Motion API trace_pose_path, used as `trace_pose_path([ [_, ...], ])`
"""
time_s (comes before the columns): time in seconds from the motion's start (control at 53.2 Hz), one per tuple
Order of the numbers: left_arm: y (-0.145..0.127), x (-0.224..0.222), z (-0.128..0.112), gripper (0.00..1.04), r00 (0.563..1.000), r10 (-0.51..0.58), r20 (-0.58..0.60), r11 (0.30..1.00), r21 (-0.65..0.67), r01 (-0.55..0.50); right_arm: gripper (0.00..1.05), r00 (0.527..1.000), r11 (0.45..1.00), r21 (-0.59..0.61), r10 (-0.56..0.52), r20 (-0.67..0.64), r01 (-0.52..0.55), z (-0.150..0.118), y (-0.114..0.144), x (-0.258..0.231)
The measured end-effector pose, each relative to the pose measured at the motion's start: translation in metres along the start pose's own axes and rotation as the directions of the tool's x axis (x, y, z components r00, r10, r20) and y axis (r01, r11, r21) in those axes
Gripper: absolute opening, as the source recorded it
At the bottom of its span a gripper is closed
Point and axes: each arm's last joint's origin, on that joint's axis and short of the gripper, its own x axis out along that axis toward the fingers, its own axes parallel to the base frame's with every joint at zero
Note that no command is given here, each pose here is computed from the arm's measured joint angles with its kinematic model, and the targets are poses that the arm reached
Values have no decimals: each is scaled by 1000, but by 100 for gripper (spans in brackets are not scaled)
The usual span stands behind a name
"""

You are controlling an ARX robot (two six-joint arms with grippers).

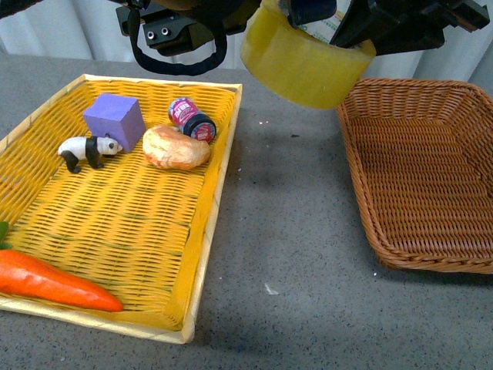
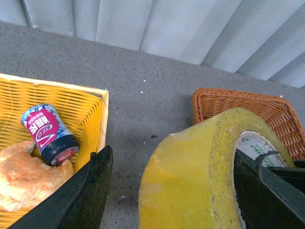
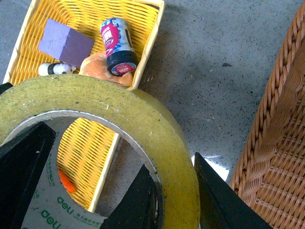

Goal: Move tape to another basket

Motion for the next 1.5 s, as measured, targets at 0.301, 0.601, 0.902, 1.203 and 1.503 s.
trace_pose_path([
  [0.301, -9, -6, -3, 74, 990, -134, -39, 990, 34, 135, 16, 1000, 1000, 4, -19, 8, 19, 4, 1, -3],
  [0.601, -17, -6, -4, 98, 980, -102, -173, 897, 411, 166, 15, 994, 972, -207, -105, 27, 109, -3, -28, 2],
  [0.902, 34, 10, 19, 98, 981, 190, -32, 975, 124, -185, 15, 982, 970, -150, -184, 48, 189, -4, -45, -3],
  [1.203, 92, 11, 34, 98, 924, 382, -18, 921, -80, -382, 15, 956, 956, -15, -291, 46, 292, -26, -98, -12],
  [1.503, 134, -6, 45, 98, 878, 479, -25, 870, -118, -478, 15, 930, 930, 21, -368, 14, 368, -51, -131, -4],
])
